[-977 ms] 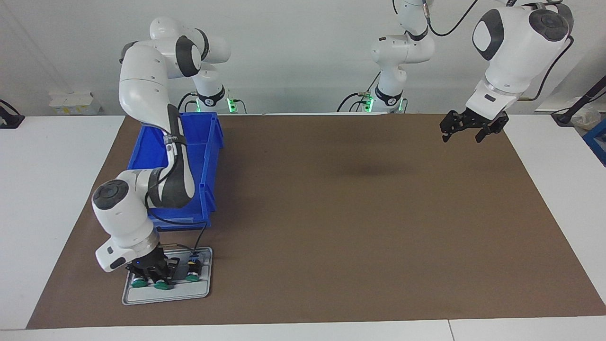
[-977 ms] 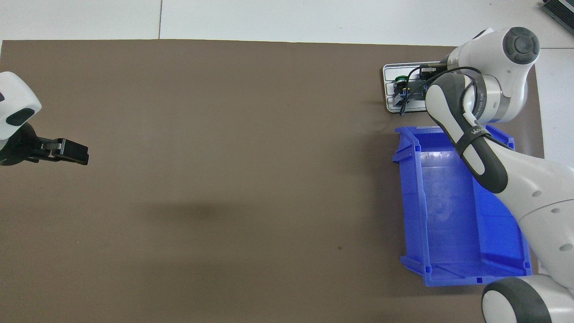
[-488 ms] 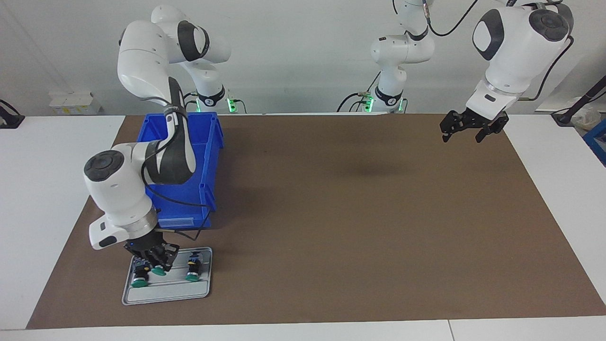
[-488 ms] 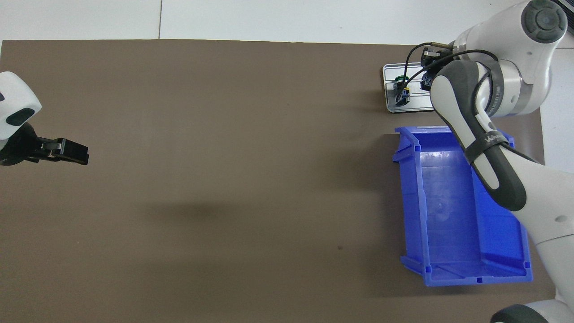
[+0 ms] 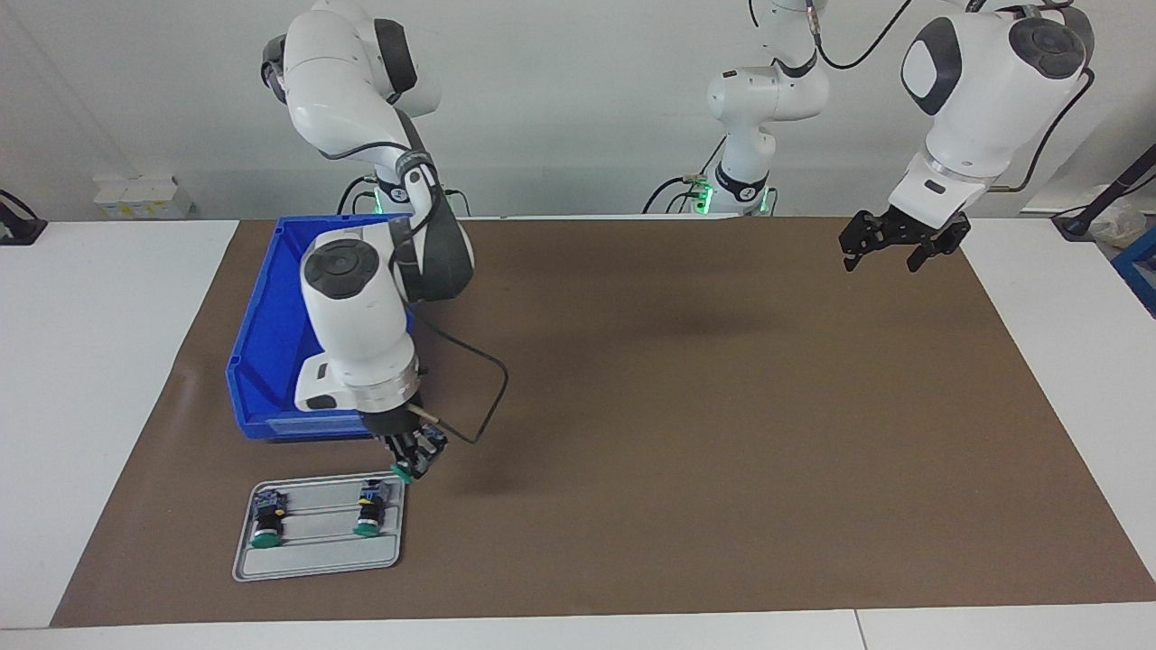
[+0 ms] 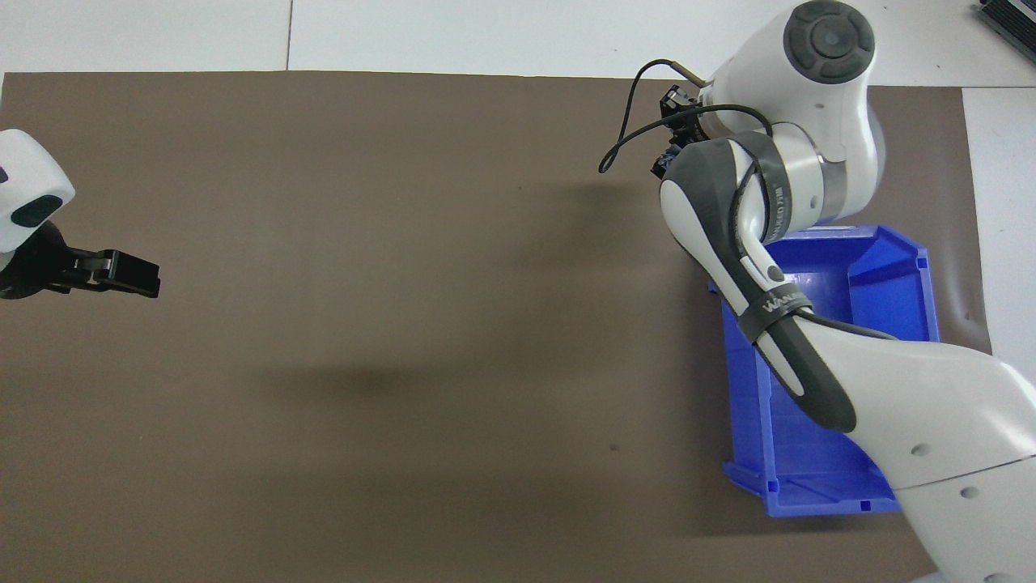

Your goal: Place and press button with both arms

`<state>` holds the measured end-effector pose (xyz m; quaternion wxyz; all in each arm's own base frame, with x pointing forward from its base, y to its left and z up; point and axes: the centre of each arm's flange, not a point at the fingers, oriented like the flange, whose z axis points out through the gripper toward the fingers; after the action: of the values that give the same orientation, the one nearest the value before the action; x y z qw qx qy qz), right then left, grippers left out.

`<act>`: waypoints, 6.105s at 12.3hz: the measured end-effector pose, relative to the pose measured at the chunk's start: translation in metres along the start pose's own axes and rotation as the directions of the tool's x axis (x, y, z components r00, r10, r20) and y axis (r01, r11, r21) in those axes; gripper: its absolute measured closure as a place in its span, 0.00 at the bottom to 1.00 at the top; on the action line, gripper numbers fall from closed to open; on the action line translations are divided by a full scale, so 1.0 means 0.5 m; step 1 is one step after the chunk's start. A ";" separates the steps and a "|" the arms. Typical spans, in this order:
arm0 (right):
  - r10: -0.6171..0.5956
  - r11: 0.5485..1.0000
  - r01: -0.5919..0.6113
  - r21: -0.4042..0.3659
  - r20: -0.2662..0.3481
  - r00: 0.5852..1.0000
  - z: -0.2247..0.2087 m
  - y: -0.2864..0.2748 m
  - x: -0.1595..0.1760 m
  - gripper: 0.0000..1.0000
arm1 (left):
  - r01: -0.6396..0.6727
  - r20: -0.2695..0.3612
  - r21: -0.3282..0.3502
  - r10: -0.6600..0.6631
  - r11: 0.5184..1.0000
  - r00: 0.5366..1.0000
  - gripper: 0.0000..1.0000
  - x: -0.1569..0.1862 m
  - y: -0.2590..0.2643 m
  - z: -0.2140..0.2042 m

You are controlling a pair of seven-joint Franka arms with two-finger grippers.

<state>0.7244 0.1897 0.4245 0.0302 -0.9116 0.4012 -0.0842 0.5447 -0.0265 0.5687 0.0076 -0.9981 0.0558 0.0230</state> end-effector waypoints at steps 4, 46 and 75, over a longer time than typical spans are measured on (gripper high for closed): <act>0.301 0.954 -0.301 -0.003 0.003 0.954 -0.011 -0.080 -0.183 0.67 | 0.000 0.000 0.000 0.000 1.000 1.000 0.00 0.000 0.000 0.000; 0.181 0.983 -0.179 -0.034 0.082 0.980 -0.269 0.203 -0.132 0.01 | -0.969 -0.065 0.100 0.974 0.224 0.218 0.04 -0.027 0.469 0.166; -0.648 0.742 0.668 -0.056 0.193 0.737 -0.427 0.446 0.068 0.00 | -0.974 -0.002 0.071 0.977 0.213 0.214 0.30 -0.015 0.762 0.550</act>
<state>0.5470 0.0163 0.6116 -0.0249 -0.9982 0.0533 0.0088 0.4823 -0.3995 0.2898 0.0174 -0.7424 0.6697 -0.0018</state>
